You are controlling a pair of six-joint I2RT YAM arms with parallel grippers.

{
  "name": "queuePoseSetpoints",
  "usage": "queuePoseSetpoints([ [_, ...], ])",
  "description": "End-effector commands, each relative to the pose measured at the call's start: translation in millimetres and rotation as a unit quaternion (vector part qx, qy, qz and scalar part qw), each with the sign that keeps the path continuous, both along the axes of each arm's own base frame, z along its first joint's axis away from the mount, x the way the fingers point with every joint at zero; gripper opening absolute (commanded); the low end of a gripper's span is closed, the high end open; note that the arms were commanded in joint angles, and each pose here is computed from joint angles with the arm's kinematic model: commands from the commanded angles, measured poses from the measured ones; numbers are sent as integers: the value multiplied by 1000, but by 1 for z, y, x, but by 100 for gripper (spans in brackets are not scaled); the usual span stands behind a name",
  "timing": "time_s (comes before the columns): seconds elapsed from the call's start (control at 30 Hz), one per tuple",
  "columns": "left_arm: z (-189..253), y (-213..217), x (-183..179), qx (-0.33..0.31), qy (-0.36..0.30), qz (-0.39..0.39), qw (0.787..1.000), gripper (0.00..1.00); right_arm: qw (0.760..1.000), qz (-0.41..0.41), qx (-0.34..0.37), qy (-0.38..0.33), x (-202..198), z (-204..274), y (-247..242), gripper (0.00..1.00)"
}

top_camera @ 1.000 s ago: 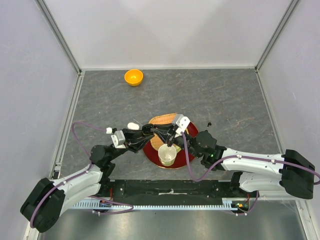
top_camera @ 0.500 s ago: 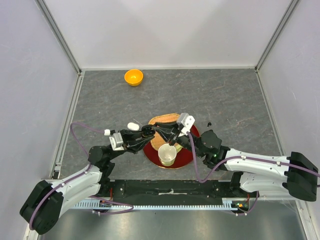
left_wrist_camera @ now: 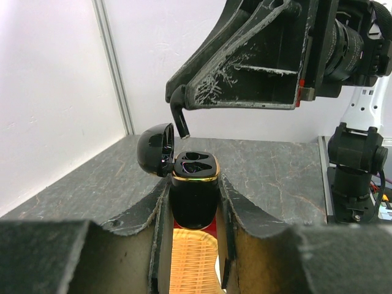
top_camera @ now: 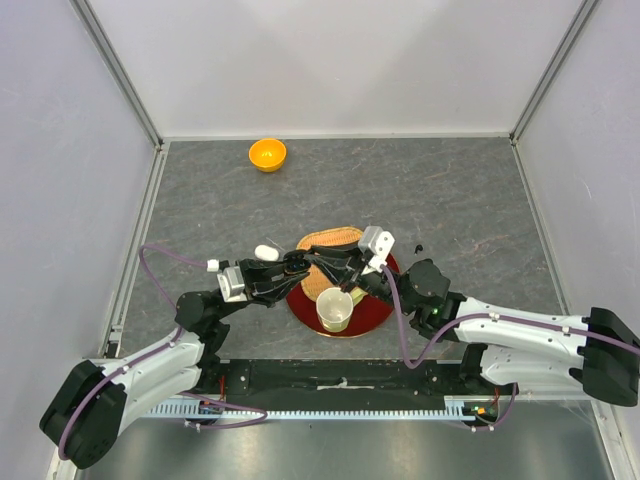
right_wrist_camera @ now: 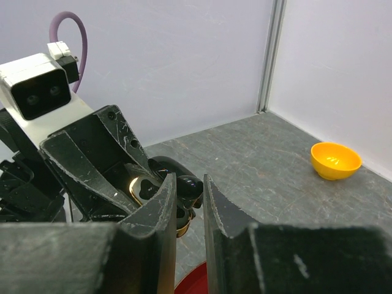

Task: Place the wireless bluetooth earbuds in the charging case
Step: Place the earbud in the charging case.

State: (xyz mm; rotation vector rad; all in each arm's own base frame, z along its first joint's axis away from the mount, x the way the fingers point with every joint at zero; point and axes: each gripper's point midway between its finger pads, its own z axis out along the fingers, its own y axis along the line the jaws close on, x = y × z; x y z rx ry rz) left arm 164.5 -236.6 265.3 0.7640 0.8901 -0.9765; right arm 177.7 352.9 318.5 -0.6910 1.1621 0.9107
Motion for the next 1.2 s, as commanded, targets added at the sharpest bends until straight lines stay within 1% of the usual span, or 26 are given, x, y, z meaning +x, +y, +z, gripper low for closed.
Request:
queuePoseSetpoints([
  [0.0,77,22,-29,-101,-163,13,981,2,999,18,38,-16,-9,33,-5,0],
  [0.47,81,24,-30,-112,-154,10,982,2,1000,25,3,-1,-6,10,13,0],
  [0.8,82,25,-31,-113,-154,8,982,2,999,-6,-32,-16,4,-2,12,0],
  [1.17,81,24,-31,-113,-152,6,982,2,998,-21,-47,-36,6,-1,6,0],
])
